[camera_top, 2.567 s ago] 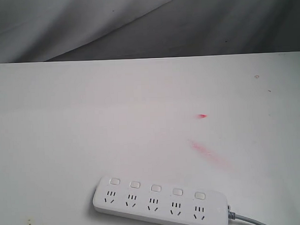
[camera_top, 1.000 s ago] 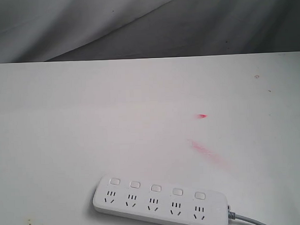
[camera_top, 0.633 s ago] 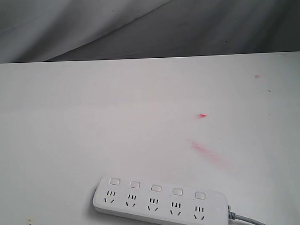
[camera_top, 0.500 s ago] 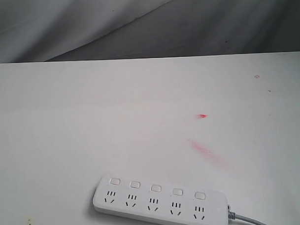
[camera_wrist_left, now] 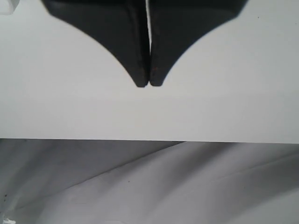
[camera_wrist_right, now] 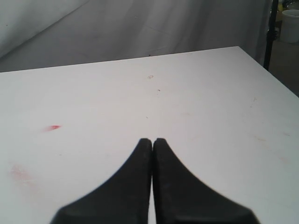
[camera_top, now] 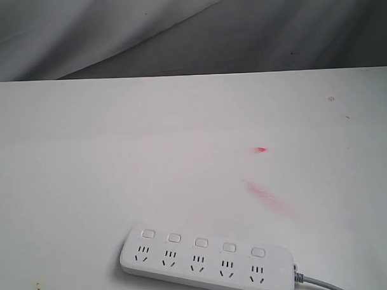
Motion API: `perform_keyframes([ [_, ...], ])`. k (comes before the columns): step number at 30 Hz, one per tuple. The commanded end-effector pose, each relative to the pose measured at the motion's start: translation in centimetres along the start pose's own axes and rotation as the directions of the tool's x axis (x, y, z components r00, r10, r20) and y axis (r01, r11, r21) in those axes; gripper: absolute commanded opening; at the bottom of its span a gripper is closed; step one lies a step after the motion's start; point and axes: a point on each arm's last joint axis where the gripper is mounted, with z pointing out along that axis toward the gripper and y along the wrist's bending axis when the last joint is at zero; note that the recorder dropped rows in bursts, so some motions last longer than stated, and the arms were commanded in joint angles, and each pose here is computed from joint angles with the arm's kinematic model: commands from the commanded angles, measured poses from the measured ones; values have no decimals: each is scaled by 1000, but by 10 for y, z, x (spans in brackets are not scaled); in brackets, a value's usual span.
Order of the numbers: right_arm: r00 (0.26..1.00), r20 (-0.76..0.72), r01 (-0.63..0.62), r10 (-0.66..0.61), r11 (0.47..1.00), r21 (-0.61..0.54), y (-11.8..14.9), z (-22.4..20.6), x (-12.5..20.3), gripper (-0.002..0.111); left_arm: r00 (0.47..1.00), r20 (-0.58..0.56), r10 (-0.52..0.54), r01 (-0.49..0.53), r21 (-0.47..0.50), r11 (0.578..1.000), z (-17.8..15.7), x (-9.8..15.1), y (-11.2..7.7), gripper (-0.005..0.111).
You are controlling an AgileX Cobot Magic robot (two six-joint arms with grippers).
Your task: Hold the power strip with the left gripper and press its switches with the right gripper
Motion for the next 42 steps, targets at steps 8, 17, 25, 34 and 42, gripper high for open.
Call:
perform_keyframes([
  [8,1000,4,3,-3,1000,8,-1,0,1,0,1000,-14,-11,11,25,1000,0,2,-1,1],
  [17,1000,4,3,-3,1000,8,-1,0,1,0,1000,-14,-8,8,25,1000,0,2,-1,1],
  [25,1000,4,3,-3,1000,8,-1,0,1,0,1000,-14,-8,8,25,1000,0,2,-1,1],
  [34,1000,4,3,-3,1000,8,-1,0,1,0,1000,-14,-8,8,25,1000,0,2,-1,1],
  [42,1000,4,3,-3,1000,8,-1,0,1,0,1000,-14,-8,8,25,1000,0,2,-1,1],
])
